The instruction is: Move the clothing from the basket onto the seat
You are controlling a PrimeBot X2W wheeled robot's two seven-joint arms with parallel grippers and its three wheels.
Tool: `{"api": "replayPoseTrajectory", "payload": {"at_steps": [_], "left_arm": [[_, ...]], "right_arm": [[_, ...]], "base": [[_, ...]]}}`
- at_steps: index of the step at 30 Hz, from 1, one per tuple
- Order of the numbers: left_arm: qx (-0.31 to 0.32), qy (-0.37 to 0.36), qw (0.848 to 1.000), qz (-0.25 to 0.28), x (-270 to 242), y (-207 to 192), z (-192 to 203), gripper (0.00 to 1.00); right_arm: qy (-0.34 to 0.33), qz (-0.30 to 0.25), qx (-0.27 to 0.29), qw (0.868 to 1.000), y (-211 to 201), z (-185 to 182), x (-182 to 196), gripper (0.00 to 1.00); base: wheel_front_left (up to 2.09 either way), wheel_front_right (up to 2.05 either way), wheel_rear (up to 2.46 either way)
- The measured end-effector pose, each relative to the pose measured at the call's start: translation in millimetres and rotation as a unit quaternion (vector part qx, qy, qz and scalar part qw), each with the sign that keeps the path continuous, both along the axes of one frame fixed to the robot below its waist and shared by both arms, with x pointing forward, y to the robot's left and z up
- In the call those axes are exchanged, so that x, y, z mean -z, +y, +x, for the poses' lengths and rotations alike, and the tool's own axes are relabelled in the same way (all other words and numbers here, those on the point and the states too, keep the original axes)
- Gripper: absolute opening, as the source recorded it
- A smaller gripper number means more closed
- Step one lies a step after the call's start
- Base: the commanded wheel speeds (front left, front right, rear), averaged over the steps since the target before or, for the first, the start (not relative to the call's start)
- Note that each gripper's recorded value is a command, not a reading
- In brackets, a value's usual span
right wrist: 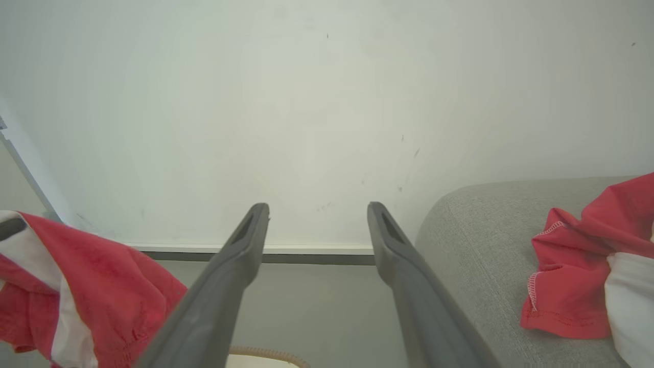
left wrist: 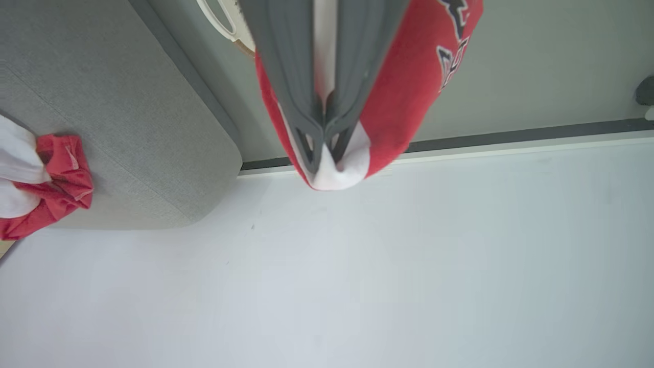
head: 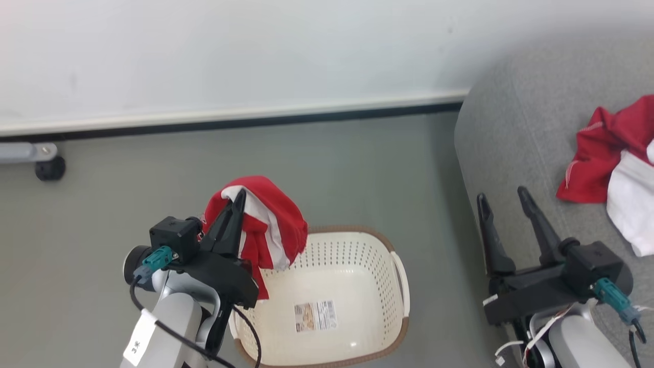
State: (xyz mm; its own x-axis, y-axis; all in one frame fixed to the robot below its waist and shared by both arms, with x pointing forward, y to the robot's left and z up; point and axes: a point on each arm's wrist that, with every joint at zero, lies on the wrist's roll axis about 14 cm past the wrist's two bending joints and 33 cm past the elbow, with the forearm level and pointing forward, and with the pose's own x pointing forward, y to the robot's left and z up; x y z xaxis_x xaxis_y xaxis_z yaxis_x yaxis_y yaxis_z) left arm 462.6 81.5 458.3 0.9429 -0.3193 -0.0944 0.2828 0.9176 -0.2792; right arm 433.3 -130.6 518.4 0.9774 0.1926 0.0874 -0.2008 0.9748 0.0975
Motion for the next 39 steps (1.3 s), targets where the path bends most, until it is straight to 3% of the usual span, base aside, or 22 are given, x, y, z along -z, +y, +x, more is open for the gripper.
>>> {"api": "replayPoseTrajectory", "payload": {"at_steps": [8,21,28,39], "left_arm": [[-0.001,-0.102,0.995,-0.018,-72.5,-2.1,-9.8,0.00],[0.033,-0.235,0.971,-0.036,-159.9,-24.8,-40.0,0.00],[0.048,-0.262,0.963,-0.046,-176.6,-34.8,-51.6,0.00],[0.052,-0.261,0.963,-0.041,-182.8,-37.8,-53.6,0.00]], "right_arm": [[-0.003,0.007,-0.008,1.000,5.6,-22.6,-11.5,1.00],[-0.008,0.014,-0.020,1.000,11.9,-44.5,-23.5,1.00],[-0.003,0.017,-0.025,1.000,15.3,-47.3,-23.9,1.00],[-0.004,0.023,-0.058,0.998,35.6,-49.9,-29.4,1.00]], "base": [[0.00,0.00,0.00],[0.00,0.00,0.00],[0.00,0.00,0.00],[0.00,0.00,0.00]]}}
